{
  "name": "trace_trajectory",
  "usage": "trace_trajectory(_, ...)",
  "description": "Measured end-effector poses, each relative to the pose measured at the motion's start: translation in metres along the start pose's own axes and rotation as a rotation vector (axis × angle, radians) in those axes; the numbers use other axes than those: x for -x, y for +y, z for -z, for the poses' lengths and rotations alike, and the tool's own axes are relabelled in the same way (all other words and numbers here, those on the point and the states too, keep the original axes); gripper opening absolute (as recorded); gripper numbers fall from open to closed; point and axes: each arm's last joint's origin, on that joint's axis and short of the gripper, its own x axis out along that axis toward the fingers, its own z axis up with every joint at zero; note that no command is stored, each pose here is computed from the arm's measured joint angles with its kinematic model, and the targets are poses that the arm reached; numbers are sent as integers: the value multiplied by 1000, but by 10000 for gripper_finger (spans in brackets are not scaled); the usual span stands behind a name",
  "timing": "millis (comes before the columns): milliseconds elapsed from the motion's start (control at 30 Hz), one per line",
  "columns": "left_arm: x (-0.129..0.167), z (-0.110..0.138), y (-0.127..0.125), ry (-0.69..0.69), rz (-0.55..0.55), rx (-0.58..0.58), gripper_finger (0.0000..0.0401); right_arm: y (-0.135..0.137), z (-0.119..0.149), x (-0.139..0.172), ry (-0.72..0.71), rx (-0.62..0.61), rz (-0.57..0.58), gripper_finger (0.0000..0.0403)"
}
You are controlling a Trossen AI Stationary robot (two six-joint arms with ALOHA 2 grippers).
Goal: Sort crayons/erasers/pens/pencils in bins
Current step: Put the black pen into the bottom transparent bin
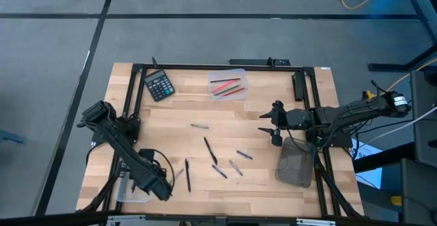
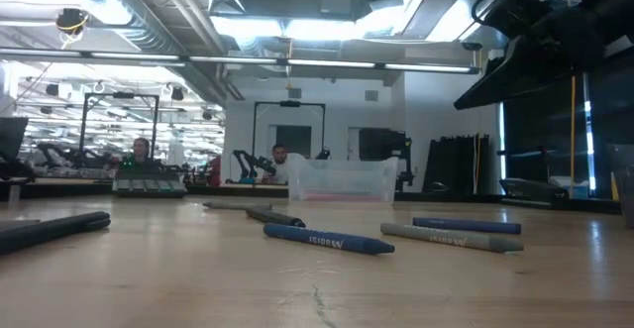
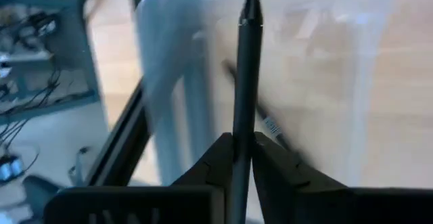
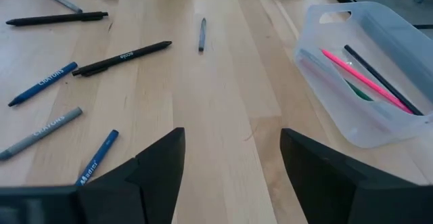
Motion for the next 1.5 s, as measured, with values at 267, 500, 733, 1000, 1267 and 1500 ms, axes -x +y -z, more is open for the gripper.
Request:
trace_trajectory(267, -1, -10, -16, -50, 114, -84, 107, 0, 0, 0, 3, 3, 0, 245)
trace_trajectory(500, 3, -17, -21, -39, 112, -165, 125, 0, 1, 0, 4, 4, 0, 245)
trace_trajectory(733, 27, -25, -35, 22, 222, -293, 124, 0, 1, 0, 4, 5, 0, 245)
trace_trajectory(1000, 57, -38, -48, -13, 393, -182, 124, 0, 3, 0, 27, 7, 2, 245)
trace_trajectory(1267, 50, -33, -77, -84, 511, -96, 124, -1, 9, 0, 84, 18, 6, 245)
trace_trajectory(1500, 19, -26, -109, -148, 420, -128, 124, -1, 8, 0, 76, 12, 6, 245)
